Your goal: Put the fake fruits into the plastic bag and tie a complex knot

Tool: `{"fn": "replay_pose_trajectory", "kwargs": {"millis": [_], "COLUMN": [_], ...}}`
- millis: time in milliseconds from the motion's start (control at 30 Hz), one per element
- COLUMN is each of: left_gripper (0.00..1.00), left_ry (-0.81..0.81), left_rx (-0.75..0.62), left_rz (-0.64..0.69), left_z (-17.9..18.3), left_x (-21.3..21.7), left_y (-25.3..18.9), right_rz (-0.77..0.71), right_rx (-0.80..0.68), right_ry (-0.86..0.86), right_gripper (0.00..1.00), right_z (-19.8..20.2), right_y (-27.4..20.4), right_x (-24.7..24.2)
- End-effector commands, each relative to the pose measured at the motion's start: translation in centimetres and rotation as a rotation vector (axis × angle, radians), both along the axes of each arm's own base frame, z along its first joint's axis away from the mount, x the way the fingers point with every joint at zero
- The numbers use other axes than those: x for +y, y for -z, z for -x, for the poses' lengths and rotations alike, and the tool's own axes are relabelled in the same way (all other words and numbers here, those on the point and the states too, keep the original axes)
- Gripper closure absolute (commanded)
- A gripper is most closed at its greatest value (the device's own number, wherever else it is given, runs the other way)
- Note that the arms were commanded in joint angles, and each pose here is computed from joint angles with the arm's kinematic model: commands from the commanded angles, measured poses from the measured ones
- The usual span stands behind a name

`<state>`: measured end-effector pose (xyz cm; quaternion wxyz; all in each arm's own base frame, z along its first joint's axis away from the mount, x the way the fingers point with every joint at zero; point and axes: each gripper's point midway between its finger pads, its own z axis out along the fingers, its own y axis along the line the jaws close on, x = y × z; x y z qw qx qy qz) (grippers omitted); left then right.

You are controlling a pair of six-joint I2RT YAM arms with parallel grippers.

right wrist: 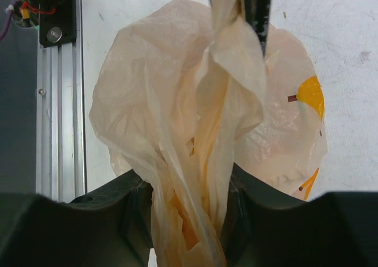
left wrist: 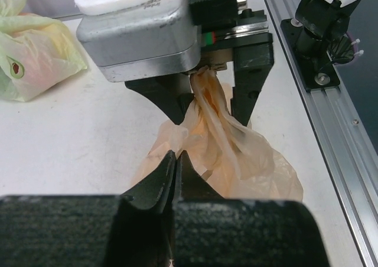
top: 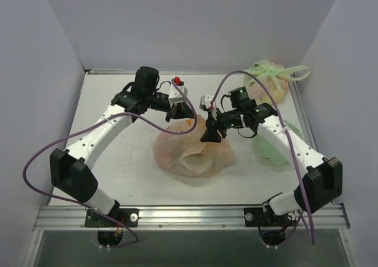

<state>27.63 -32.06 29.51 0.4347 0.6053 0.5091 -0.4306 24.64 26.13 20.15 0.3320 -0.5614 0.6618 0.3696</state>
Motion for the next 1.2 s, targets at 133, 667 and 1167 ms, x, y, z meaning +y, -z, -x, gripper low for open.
{"fn": "replay_pose_trajectory", "kwargs": {"millis": [133, 667, 1167], "left_gripper": [1.0, 1.0, 1.0], "left_ry": [0.018, -0.031, -0.115], "left_rx": [-0.064, 0.035, -0.046], "left_rz": [0.06, -0.053, -0.515], "left_z": [1.5, 8.0, 9.8], "left_x": [0.8, 0.9, 1.4], "left_y": [-4.3, -0.9, 18.8], "right_rz": [-0.005, -0.07, -0.187], "right_rx": [0.08, 0.431, 0.735], "right_ry": [0.094, 0.399, 0.635], "right_gripper": [0.73, 1.0, 1.0], "right_z": [-2.1, -2.8, -2.6], "right_y": [0.8, 0.4, -0.4], "right_x": [-0.1, 1.0, 1.4]}}
